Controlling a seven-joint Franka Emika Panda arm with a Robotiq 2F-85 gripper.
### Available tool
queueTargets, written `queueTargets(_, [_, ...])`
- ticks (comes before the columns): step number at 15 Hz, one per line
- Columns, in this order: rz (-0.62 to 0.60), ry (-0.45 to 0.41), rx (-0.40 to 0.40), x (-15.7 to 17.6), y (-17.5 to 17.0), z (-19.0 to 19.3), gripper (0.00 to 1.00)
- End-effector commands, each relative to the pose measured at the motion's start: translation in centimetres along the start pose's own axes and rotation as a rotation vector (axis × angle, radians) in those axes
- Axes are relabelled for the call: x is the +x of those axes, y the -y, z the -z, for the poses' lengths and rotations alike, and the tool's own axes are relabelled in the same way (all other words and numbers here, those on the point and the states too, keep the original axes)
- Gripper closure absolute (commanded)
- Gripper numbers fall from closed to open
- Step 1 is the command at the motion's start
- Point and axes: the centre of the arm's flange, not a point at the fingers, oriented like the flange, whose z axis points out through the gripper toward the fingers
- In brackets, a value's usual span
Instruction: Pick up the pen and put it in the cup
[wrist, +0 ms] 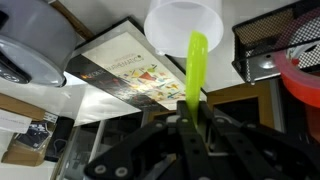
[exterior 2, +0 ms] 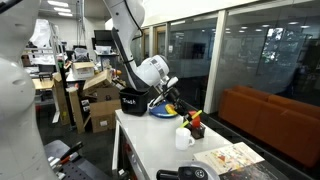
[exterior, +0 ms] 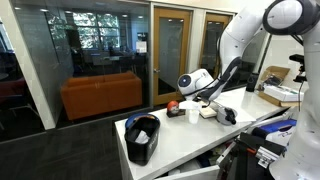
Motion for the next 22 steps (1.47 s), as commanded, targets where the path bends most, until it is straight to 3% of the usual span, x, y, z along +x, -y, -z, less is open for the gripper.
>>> queueTargets(1, [-0.008,-0.035,-0.01,-0.1,-0.3,-1.2,0.97])
queueTargets(22, [-0.013,-0.035,-0.007,-4.3,-2.0,-3.4,0.97])
